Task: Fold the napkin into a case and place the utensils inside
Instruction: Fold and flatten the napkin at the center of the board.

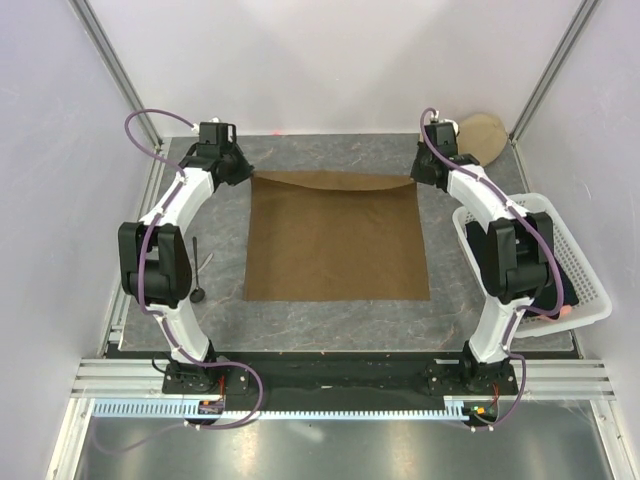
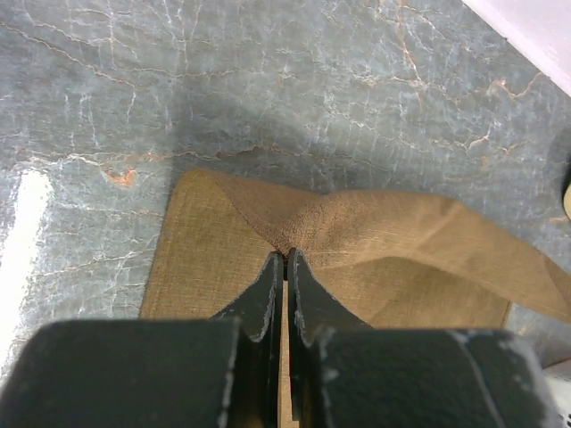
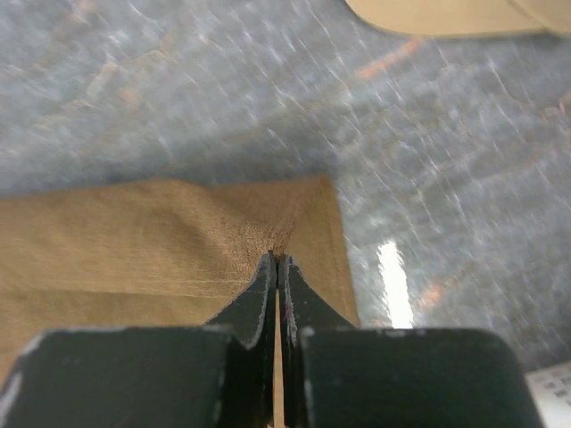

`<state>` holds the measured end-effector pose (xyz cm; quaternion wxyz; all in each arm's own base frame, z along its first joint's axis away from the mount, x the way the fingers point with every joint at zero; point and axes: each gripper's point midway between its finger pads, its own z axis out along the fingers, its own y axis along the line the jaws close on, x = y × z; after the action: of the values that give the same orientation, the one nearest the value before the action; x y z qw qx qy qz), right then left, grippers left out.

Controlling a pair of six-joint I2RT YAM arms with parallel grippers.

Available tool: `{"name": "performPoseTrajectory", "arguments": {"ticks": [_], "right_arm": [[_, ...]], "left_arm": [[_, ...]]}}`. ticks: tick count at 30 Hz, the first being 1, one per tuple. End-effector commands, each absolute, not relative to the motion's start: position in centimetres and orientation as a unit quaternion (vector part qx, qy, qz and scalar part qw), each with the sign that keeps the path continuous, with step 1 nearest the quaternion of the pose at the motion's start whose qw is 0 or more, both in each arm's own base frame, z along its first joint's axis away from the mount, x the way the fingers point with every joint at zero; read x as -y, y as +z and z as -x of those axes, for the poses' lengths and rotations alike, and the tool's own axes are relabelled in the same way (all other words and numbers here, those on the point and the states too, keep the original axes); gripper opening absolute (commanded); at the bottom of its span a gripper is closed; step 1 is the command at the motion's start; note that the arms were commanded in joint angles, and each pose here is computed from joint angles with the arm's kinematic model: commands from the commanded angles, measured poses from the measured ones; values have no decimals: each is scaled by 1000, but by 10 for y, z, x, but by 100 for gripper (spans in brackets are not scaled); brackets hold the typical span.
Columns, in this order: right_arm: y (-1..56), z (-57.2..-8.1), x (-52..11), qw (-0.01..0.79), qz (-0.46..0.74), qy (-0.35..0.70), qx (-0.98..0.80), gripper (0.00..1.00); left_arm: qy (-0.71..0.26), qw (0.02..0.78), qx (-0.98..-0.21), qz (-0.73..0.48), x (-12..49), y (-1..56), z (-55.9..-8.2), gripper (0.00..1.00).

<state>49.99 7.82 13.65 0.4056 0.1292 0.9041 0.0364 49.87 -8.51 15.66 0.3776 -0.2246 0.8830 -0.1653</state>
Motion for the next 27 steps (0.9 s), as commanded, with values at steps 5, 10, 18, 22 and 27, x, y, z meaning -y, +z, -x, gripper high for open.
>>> {"name": "performPoseTrajectory", "arguments": {"ticks": [5,10,18,22,27], "right_arm": [[179,-490,-81,407,-144,55,-900,0],[183,-446,-80,386,-146,66,-909,0],[169,-384,-66,341,-142,48,-928,0],[161,-360,-76,324,-142,84,-931,0],[131,-330,-80,289,-143,97,-942,0]], "left_arm": [[-205,339,-885,246,87,171,-469,2],[-207,294,-899,250,89,163,-421,2],[-166,286,-910,250,70,162,-352,2],[-159,260,-912,276,68,142,-322,2],[-161,207,-918,296,72,109,-291,2]]}}
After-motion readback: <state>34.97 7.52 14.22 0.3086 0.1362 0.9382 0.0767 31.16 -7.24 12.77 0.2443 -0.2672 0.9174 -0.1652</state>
